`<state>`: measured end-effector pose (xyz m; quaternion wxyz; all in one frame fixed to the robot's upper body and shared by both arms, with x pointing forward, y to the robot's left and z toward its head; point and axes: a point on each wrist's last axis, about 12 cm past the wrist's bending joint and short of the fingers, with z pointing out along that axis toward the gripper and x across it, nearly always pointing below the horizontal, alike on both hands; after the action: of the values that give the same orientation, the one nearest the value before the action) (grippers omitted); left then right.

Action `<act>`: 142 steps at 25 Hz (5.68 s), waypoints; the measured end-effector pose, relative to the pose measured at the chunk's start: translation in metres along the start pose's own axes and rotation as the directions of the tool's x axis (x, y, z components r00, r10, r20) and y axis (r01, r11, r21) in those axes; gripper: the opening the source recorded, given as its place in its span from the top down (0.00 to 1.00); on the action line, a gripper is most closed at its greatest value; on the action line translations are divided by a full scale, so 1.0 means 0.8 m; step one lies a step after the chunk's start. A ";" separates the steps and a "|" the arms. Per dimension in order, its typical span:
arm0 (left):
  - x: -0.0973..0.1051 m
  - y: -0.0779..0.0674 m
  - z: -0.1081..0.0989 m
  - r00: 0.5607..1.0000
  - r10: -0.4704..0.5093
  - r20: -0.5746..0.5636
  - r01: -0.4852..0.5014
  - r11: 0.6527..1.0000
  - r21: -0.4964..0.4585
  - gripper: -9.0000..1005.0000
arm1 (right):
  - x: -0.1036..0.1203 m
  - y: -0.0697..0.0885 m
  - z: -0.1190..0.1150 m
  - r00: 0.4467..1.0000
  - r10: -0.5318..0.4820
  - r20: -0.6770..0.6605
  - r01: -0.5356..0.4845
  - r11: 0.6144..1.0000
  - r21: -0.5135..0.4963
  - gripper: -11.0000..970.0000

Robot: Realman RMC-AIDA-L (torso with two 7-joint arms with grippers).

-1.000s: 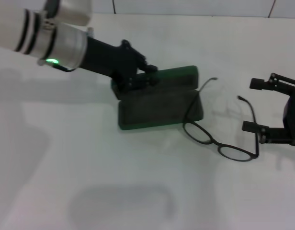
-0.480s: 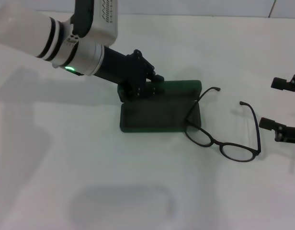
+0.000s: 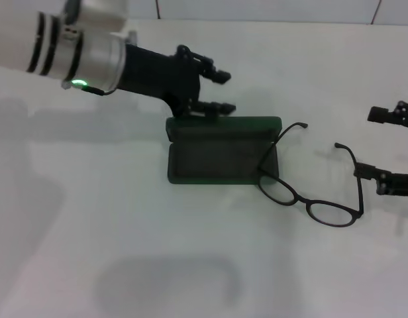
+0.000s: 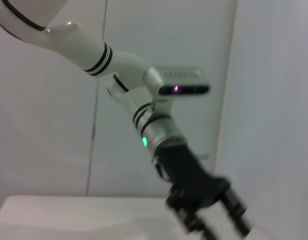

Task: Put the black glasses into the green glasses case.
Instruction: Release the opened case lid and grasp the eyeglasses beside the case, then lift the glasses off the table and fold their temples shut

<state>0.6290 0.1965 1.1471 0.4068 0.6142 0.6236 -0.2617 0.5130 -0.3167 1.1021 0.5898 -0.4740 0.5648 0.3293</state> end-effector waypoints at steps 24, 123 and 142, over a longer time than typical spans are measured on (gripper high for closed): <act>0.068 -0.052 -0.028 0.803 -0.340 0.489 0.464 0.872 -0.157 0.44 | -0.117 -0.037 0.191 0.544 0.029 -0.838 -0.268 0.953 -0.141 0.26; 0.001 -0.026 0.028 0.657 -0.728 0.196 0.702 0.685 0.195 0.45 | -0.043 0.051 0.049 0.879 -0.350 0.323 0.429 0.876 -0.219 0.88; -0.048 -0.050 0.052 0.801 -0.519 0.299 0.394 0.833 0.389 0.44 | -0.013 0.029 0.085 0.970 -0.165 0.181 0.197 0.965 -0.174 0.88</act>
<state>0.5940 0.1367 1.1497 0.3462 0.4338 0.6115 -0.5640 0.5139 -0.2439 1.1020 0.6141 -0.5492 0.4341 0.3645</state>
